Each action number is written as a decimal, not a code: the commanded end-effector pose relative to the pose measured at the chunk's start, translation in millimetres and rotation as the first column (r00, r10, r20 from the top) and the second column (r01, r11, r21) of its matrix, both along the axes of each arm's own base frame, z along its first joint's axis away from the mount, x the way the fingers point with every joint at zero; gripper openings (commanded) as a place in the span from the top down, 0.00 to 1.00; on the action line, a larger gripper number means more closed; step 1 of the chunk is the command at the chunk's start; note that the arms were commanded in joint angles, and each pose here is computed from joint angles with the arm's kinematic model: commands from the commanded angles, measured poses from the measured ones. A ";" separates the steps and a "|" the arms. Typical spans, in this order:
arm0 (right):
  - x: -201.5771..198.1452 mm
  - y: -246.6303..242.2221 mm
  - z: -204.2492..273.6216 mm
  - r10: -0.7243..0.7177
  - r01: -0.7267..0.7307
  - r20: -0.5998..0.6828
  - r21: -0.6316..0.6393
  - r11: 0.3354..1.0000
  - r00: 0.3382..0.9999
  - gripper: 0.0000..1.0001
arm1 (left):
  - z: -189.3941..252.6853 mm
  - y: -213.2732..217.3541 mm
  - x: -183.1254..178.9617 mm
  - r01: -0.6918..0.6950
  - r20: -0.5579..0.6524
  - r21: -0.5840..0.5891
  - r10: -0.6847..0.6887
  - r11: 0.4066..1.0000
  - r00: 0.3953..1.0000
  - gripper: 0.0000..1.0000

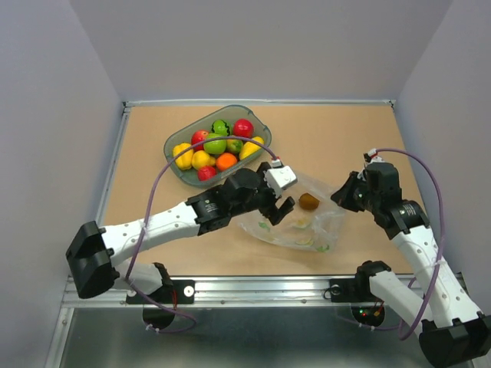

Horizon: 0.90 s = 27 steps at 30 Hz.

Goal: Untie the knot of the plastic bag and take out the fruit

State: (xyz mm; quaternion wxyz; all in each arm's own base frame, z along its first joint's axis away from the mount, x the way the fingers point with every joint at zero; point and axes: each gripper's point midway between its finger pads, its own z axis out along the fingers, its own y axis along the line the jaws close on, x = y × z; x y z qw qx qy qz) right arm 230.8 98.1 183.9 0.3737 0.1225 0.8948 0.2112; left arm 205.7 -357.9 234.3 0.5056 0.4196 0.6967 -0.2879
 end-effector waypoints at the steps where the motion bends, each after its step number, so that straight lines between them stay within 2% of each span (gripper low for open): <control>1: 1.6 5.2 18.9 0.039 -0.039 0.038 0.005 0.999 0.999 0.99 | -15.8 -26.9 -6.4 0.157 0.070 0.088 -0.163 0.984 0.984 0.06; 8: -2.4 6.2 19.1 0.043 -0.043 0.009 0.012 0.999 0.999 0.99 | -46.6 -65.1 14.8 0.239 0.153 0.197 -0.271 0.951 0.950 0.05; 18: -3.4 7.2 13.4 0.039 -0.038 -0.033 0.016 0.999 0.999 0.99 | -100.5 -113.3 34.1 0.301 0.174 0.226 -0.343 0.926 0.923 0.05; 22: -6.0 8.4 8.4 0.044 -0.043 -0.050 0.020 0.999 0.998 0.99 | -120.1 -118.7 43.3 0.280 0.176 0.247 -0.327 0.928 0.928 0.05; 27: -10.9 10.3 0.4 0.053 -0.051 -0.074 0.031 0.998 0.996 0.99 | -121.9 -125.3 59.5 0.209 0.221 0.218 -0.257 0.953 0.941 0.05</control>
